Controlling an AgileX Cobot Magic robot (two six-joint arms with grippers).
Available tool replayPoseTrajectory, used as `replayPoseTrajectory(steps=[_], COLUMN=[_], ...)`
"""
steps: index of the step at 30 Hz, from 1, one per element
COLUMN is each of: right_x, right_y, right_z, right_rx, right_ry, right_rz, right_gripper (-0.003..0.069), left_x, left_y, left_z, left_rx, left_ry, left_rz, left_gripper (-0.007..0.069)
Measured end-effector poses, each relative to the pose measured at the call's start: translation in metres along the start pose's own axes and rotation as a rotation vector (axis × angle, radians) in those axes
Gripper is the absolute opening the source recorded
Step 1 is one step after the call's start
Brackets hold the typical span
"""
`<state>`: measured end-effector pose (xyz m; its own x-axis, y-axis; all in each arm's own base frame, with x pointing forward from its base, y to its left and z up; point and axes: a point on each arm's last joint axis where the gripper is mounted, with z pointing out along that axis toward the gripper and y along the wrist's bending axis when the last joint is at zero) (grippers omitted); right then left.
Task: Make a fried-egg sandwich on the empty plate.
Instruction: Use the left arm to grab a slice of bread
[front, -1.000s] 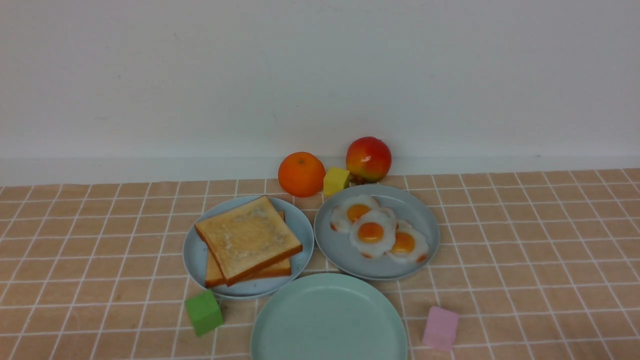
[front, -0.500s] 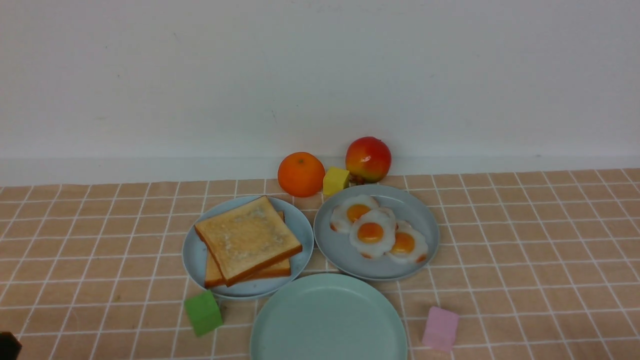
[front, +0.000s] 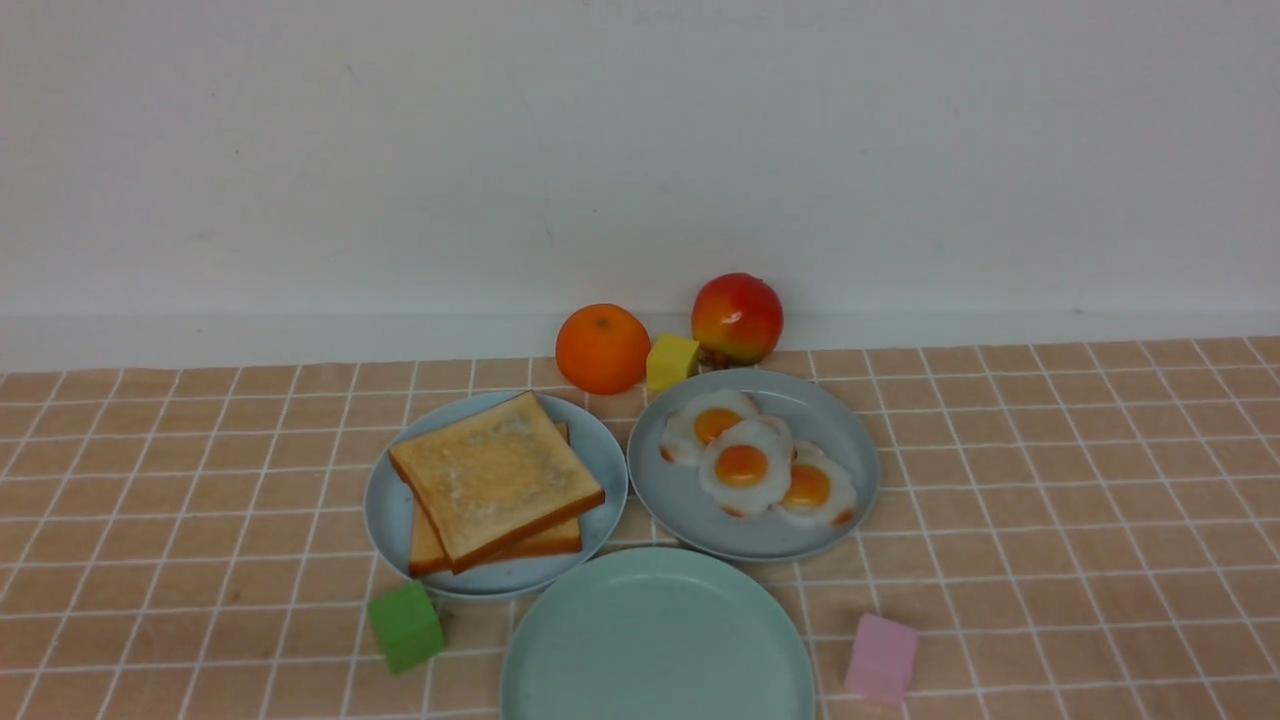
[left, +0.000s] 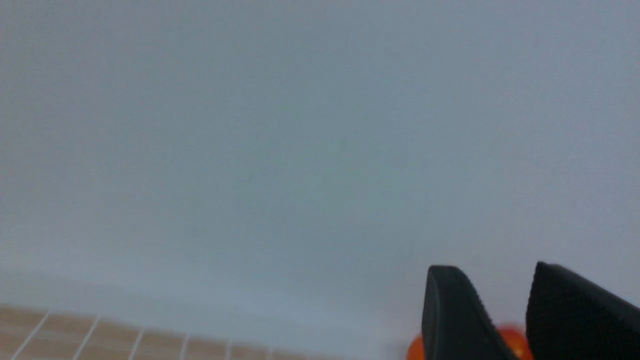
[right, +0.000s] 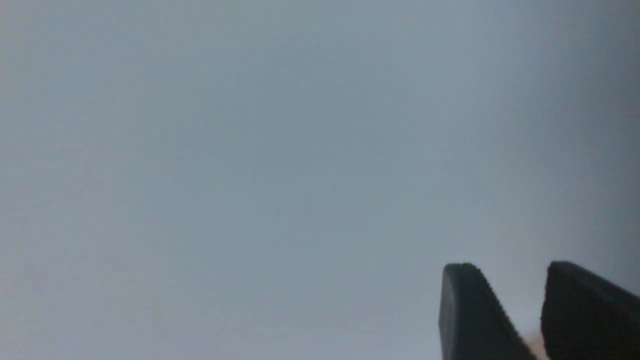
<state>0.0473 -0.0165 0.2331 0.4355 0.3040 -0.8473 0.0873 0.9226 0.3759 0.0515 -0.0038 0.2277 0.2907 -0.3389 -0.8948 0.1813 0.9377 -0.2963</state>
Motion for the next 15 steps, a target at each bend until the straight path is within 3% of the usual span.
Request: replayPoseTrajectory(steps=[3, 7, 10, 12, 15], right_x=[-0.022, -0.074, -0.113, -0.136, -0.147], right_y=[0.008, 0.034, 0.054, 0.067, 0.076], right_z=[0.002, 0.01, 0.029, 0.048, 0.079], right_rx=[-0.024, -0.099, -0.119, -0.106, -0.044], right_ry=[-0.102, -0.165, -0.133, -0.059, 0.109], right_rz=[0.09, 0.163, 0.182, 0.182, 0.144], right_gripper=[0.0241, 0.0241, 0.0241, 0.0241, 0.0241], left_x=[-0.021, -0.082, -0.122, -0.147, -0.152], left_y=[-0.004, -0.021, -0.035, -0.047, -0.053], left_z=[0.0, 0.011, 0.035, 0.067, 0.104], left_rx=[0.035, 0.061, 0.057, 0.03, -0.021], left_ry=[-0.169, -0.291, -0.246, -0.116, 0.091], left_rz=[-0.125, -0.217, -0.232, -0.243, -0.26], left_gripper=[0.0238, 0.0238, 0.0238, 0.0238, 0.0238])
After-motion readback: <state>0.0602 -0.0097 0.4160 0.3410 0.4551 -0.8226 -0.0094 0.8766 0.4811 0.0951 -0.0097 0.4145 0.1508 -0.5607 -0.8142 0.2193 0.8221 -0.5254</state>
